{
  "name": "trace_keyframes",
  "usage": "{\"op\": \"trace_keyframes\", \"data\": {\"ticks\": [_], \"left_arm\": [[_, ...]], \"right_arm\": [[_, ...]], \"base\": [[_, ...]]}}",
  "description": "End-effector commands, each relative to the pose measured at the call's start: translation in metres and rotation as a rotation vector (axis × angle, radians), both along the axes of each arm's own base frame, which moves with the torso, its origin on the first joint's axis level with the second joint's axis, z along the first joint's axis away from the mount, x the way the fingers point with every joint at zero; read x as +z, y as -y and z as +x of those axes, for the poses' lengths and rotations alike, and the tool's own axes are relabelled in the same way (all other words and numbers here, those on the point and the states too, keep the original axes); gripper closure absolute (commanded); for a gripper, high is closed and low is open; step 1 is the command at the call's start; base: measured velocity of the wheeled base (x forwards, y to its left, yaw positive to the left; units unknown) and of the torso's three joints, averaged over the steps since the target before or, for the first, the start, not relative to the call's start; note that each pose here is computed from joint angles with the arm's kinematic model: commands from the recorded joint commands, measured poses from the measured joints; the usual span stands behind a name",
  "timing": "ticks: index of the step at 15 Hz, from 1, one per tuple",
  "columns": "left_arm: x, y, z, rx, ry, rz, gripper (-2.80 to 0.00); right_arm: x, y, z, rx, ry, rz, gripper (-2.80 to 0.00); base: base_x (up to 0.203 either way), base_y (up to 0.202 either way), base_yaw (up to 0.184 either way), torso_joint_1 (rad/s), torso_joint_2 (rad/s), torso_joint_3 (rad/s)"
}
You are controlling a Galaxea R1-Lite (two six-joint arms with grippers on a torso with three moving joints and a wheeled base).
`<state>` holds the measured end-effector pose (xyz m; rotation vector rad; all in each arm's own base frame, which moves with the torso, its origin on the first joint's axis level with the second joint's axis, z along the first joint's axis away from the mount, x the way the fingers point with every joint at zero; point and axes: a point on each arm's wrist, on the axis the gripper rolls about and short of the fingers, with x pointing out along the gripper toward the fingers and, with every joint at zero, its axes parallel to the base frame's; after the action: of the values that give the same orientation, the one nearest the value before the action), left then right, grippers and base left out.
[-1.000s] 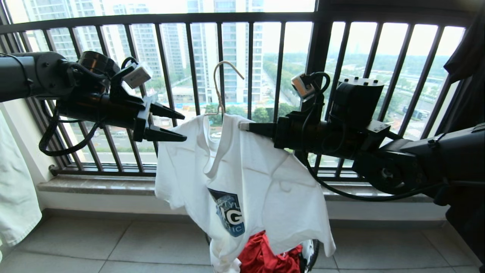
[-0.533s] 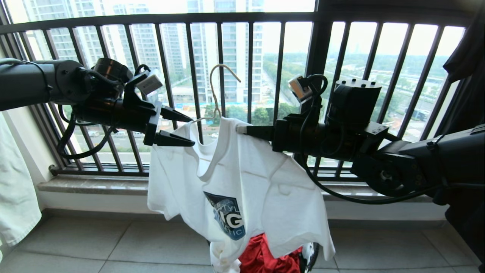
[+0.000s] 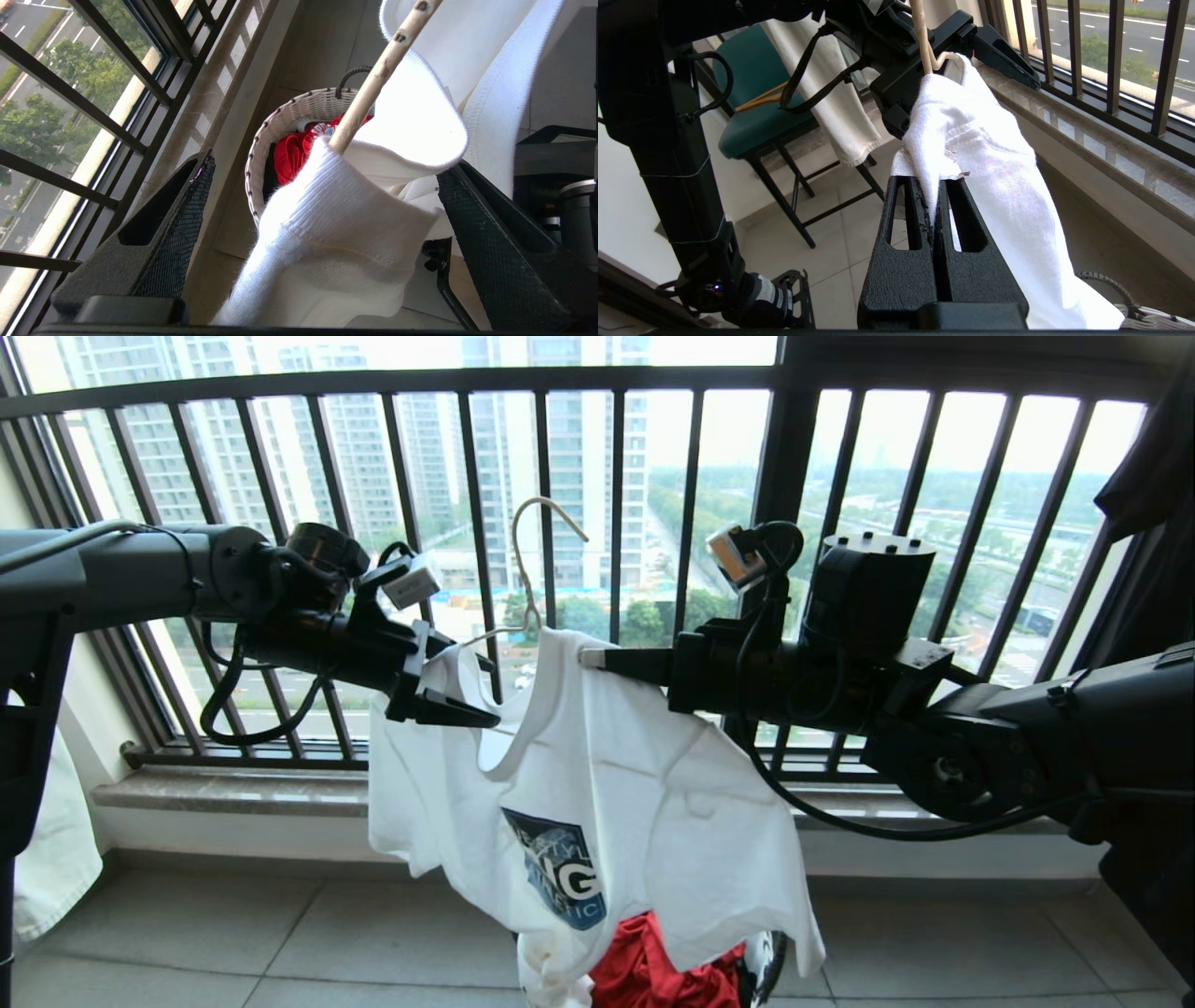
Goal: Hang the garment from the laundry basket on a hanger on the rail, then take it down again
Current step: Hang the clothes rack on the clothesline
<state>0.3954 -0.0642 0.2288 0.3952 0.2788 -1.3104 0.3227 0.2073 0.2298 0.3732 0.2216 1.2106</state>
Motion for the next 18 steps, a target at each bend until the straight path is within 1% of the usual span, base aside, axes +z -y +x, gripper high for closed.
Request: {"op": "trace_keyframes", "data": {"ticks": [1, 4, 5, 18], "left_arm": [[-0.0047, 0.0009, 0.0021, -0.006, -0.012, -0.001, -2.8], [-0.0029, 0.0027, 0.0008, -0.012, -0.007, -0.001, -2.8], [-0.0028, 0.0027, 0.0007, -0.012, -0.007, -0.002, 0.0], [0.002, 0.0048, -0.0031, -0.022, 0.0, -0.01, 0.0]], "right_arm": [[-0.0003, -0.0003, 0.0003, 0.004, 0.0, 0.002, 0.0], [-0.0003, -0.0003, 0.0003, 0.004, 0.0, 0.002, 0.0], [-0.0004, -0.0005, 0.0007, 0.004, 0.0, 0.002, 0.0], [-0.0014, -0.0008, 0.002, 0.001, -0.001, 0.001, 0.0]], "base": [[0.0, 0.0, 0.0, 0.0, 0.0, 0.0], [0.0, 0.0, 0.0, 0.0, 0.0, 0.0], [0.0, 0.0, 0.0, 0.0, 0.0, 0.0], [0.0, 0.0, 0.0, 0.0, 0.0, 0.0]]}}
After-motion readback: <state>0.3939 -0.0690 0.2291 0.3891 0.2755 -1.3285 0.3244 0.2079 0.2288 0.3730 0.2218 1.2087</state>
